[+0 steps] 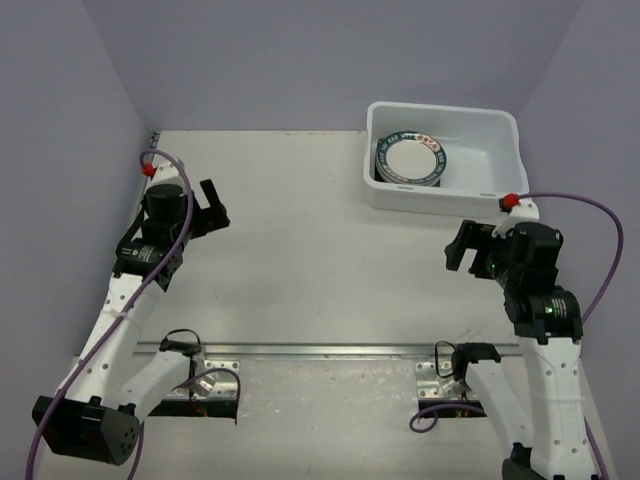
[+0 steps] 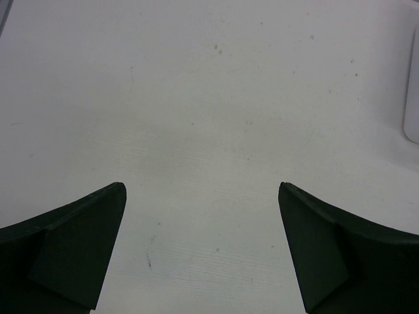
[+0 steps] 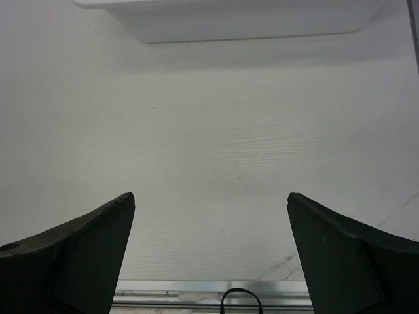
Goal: Place the plates into the plastic bin on the countertop
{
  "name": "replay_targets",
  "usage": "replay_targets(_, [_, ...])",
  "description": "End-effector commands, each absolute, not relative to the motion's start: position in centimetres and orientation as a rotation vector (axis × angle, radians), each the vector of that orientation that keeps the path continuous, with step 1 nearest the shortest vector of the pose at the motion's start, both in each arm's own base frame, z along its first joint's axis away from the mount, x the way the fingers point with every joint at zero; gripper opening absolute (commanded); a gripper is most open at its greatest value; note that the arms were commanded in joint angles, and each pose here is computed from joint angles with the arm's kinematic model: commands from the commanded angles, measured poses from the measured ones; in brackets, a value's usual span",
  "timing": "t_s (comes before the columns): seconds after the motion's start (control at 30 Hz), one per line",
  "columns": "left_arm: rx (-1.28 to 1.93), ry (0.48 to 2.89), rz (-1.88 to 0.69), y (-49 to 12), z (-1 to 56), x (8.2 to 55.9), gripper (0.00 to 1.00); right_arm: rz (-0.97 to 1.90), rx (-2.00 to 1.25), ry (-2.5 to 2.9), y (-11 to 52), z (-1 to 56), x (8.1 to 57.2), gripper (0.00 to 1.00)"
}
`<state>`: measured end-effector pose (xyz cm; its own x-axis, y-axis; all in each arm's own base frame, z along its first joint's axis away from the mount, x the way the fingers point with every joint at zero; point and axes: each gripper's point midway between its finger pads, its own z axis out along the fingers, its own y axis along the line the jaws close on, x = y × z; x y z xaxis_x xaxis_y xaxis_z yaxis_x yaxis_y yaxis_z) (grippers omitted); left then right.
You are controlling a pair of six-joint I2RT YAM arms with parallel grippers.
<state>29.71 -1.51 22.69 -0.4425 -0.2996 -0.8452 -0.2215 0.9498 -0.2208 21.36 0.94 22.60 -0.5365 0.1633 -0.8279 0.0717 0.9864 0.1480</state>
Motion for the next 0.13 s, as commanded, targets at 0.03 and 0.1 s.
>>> replay_targets(0.03, [-0.355, 1.968, -0.114, -1.76, 25.28, 30.53, 1.00, 0.065, 0.163, 2.084, 0.17, 24.12, 22.11, 0.99])
replay_targets(0.1, [-0.354, 1.963, -0.123, -1.87, 25.63, 30.56, 1.00, 0.045, 0.185, 2.081, -0.22, 24.23, 22.27, 0.99])
